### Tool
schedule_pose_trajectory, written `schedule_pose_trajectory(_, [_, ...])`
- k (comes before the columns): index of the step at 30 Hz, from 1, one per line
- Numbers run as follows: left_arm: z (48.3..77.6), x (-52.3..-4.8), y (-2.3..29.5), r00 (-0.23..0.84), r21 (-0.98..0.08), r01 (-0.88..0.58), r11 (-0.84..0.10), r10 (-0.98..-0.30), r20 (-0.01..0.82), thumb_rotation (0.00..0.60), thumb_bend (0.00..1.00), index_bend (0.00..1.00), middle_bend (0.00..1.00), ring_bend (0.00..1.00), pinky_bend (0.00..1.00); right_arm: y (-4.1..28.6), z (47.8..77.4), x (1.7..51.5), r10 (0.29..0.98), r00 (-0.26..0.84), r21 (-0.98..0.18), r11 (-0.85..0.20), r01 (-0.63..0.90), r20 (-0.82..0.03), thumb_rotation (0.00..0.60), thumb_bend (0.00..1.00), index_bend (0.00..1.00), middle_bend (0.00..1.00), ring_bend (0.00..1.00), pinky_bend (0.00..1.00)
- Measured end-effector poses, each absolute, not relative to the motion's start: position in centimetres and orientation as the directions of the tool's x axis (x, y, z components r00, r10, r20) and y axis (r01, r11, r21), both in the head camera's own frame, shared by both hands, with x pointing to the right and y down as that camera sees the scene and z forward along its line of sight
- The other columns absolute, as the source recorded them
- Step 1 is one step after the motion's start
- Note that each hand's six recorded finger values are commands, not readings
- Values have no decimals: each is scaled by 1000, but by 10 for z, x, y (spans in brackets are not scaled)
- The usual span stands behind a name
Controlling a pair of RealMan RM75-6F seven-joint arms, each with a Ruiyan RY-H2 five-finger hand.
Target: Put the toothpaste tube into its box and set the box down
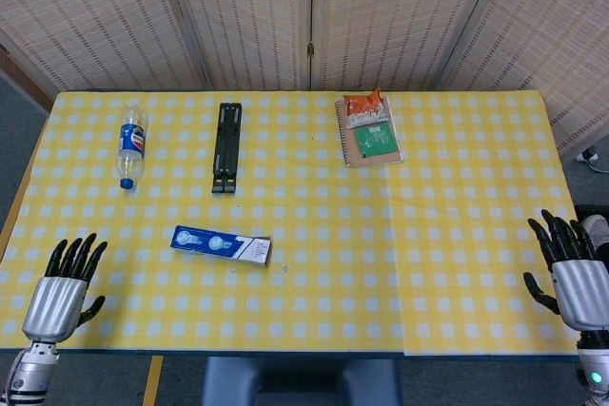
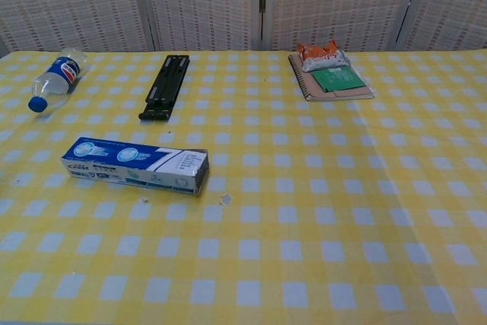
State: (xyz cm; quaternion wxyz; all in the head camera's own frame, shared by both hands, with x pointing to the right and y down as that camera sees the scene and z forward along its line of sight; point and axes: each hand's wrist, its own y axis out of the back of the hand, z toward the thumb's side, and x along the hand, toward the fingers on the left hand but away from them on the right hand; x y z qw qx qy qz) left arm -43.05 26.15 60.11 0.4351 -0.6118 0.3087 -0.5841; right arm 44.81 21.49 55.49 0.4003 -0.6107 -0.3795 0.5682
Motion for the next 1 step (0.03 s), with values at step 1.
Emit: schedule_pose_trajectory(1, [601, -430, 262, 130, -891, 123, -436, -884, 450, 600, 273, 0, 0, 0, 0, 215, 555, 448, 917, 64, -918, -395, 19, -393, 600, 394, 0, 0, 0, 0])
